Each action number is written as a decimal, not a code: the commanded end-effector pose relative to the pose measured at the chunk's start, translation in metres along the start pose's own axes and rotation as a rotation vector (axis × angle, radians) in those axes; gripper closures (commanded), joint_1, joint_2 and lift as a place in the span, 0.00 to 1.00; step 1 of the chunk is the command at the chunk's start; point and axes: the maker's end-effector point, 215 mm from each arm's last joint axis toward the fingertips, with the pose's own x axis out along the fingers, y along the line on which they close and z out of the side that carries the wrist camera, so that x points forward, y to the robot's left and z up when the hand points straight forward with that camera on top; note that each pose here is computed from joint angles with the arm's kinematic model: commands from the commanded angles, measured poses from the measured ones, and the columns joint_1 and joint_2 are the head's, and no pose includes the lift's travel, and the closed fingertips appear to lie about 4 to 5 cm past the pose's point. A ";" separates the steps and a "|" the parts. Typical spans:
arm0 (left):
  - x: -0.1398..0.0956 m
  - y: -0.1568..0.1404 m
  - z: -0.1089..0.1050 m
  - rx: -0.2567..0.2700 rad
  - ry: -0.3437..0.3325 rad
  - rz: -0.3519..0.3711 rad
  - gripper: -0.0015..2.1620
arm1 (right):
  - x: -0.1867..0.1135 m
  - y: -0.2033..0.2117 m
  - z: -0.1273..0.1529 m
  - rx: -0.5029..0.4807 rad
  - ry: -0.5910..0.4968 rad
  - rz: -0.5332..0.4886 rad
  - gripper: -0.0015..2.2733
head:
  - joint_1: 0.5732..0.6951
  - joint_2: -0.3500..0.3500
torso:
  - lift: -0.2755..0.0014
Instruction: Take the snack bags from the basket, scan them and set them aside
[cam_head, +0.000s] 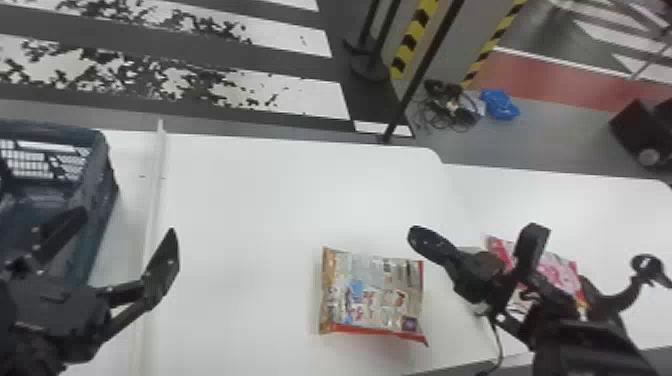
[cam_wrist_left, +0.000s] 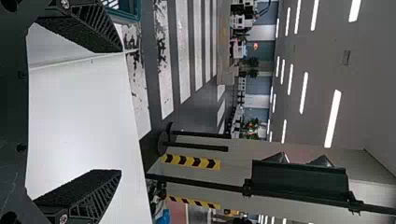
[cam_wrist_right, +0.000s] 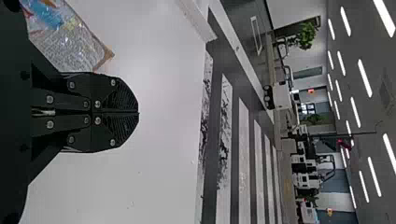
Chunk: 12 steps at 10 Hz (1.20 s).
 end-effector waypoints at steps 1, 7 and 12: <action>0.000 0.000 0.000 0.005 0.003 0.001 0.03 | 0.014 -0.023 -0.007 -0.074 0.013 -0.012 0.99 | 1.00 0.00 | 0.72; 0.006 -0.013 0.006 0.006 -0.006 -0.024 0.03 | 0.026 -0.049 -0.048 -0.141 0.093 -0.008 0.99 | 1.00 0.00 | 0.72; 0.007 -0.016 0.009 0.009 -0.013 -0.045 0.03 | -0.012 -0.046 -0.103 -0.055 0.180 -0.031 0.99 | 1.00 0.00 | 0.72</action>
